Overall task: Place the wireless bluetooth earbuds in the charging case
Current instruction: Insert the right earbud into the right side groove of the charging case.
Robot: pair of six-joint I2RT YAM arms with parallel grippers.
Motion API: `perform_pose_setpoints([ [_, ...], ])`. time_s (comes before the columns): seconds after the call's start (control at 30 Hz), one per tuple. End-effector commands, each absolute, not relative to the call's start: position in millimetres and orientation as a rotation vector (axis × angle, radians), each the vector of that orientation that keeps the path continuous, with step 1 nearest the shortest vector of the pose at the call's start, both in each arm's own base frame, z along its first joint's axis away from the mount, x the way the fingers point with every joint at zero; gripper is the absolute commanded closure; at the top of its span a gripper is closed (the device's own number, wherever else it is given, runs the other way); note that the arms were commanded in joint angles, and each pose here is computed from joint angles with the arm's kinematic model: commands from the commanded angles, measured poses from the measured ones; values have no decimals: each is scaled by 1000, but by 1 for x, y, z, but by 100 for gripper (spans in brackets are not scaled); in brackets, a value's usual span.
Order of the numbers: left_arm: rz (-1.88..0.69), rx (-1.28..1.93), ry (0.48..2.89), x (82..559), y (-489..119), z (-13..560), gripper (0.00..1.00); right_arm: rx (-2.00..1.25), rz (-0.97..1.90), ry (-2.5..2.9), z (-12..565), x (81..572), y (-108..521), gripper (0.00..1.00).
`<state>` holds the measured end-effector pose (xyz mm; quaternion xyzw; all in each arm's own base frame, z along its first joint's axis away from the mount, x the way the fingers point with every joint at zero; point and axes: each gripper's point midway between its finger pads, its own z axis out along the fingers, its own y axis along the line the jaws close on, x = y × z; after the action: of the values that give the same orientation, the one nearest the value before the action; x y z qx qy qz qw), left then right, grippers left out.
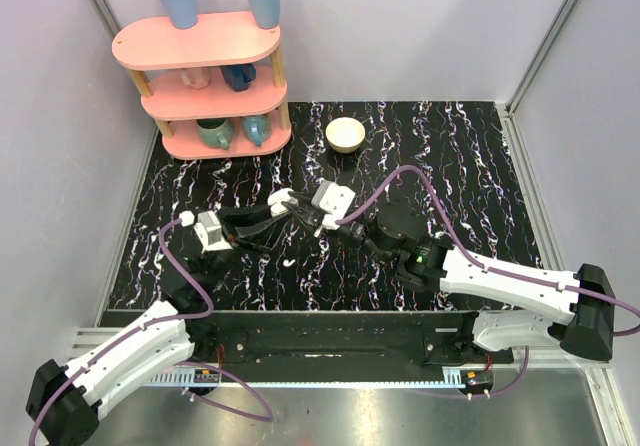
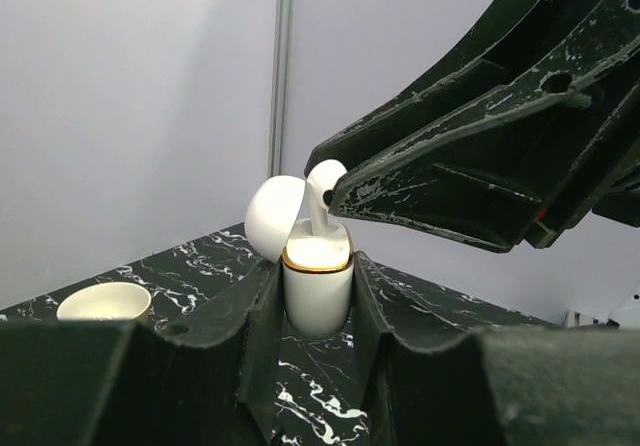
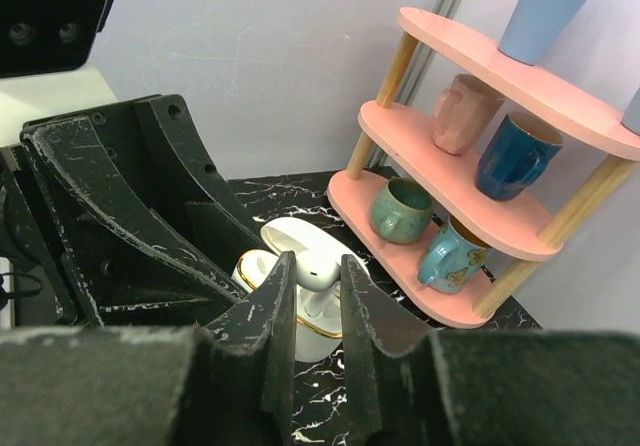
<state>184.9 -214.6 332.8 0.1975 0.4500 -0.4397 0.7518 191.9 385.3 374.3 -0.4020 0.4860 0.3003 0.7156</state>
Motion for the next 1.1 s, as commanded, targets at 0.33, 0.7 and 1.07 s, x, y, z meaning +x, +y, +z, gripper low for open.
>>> perform_pose_setpoints([
  [0.33,-918,444,846,172,-204,369,100,-875,565,1076,388,202,375,99],
  [0.7,-916,425,823,171,-200,373,100,-913,610,1099,377,196,380,99],
  [1.07,-911,413,815,172,-199,376,100,-915,595,1133,370,199,380,77],
])
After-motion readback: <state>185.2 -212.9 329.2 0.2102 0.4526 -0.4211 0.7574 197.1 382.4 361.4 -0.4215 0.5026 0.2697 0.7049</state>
